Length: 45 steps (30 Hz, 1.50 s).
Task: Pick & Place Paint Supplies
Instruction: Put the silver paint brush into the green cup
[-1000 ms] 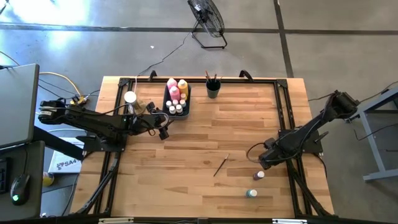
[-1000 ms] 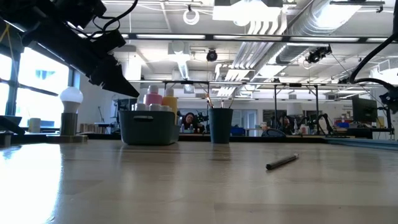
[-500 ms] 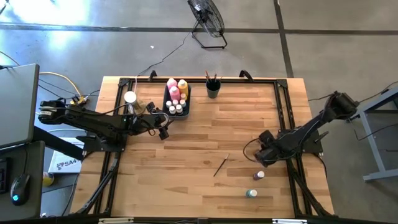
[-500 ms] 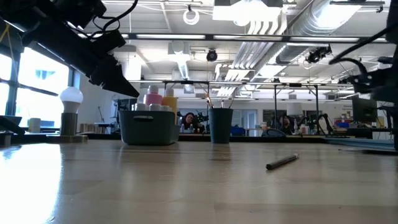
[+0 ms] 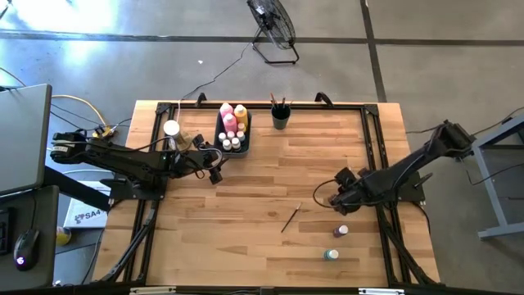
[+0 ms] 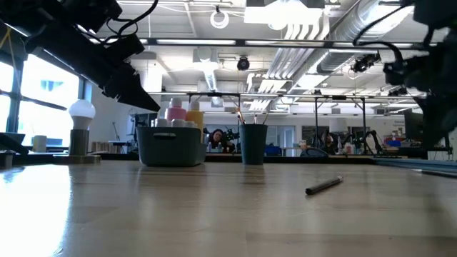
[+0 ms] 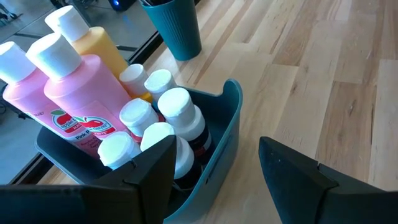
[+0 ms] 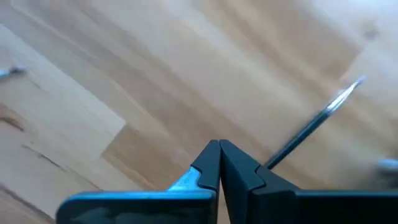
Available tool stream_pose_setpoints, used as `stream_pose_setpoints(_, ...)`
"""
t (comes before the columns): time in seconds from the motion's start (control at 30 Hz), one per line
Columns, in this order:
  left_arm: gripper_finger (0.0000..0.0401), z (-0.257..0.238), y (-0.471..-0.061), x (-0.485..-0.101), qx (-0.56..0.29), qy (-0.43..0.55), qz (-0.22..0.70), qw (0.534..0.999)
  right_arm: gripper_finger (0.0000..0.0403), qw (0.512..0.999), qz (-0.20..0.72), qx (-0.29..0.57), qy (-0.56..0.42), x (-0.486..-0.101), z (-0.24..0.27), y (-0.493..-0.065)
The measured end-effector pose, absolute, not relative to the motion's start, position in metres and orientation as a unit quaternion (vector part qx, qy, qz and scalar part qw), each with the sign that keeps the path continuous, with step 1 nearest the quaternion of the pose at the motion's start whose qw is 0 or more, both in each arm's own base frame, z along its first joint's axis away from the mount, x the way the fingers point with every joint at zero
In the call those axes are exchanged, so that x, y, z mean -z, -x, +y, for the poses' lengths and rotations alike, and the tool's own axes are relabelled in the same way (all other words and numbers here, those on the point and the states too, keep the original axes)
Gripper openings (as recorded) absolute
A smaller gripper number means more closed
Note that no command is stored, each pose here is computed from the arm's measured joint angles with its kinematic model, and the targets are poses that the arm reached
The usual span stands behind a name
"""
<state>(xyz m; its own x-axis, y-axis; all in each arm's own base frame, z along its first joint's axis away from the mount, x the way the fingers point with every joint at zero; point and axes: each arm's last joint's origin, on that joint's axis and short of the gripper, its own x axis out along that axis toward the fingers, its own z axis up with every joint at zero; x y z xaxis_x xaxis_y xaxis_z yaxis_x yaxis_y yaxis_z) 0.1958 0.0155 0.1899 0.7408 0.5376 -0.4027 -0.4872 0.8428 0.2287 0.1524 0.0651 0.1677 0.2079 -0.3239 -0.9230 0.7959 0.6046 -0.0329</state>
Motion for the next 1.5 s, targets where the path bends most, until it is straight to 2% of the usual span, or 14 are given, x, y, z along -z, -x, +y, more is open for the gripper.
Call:
stream_pose_setpoints(0.17,0.0223,0.016,-0.196,-0.19,-0.275,-0.054,0.232,0.931,0.0002,0.7,0.534,0.426,-0.209,-0.192,0.052,-0.149)
stream_pose_setpoints(0.3,0.0223,0.016,-0.196,-0.19,-0.275,-0.054,0.232,0.931,0.0002,0.646,0.574,0.451,-0.224,-0.189,0.043,-0.142)
stream_pose_setpoints(0.77,0.0223,0.016,-0.195,-0.189,-0.275,-0.055,0.235,0.931,0.0002,0.602,0.608,0.455,-0.244,-0.176,0.023,-0.151)
stream_pose_setpoints(1.13,0.0223,0.016,-0.195,-0.189,-0.275,-0.055,0.235,0.931,0.0002,0.579,0.692,0.384,-0.195,-0.172,0.006,-0.169)
stream_pose_setpoints(1.37,0.0223,0.016,-0.195,-0.189,-0.275,-0.055,0.235,0.931,0.0002,0.493,0.789,0.33,-0.161,-0.159,0.002,-0.167)
stream_pose_setpoints(1.5,0.0223,0.016,-0.195,-0.189,-0.275,-0.055,0.237,0.93,0.0002,0.478,0.81,0.304,-0.15,-0.151,0.003,-0.171)
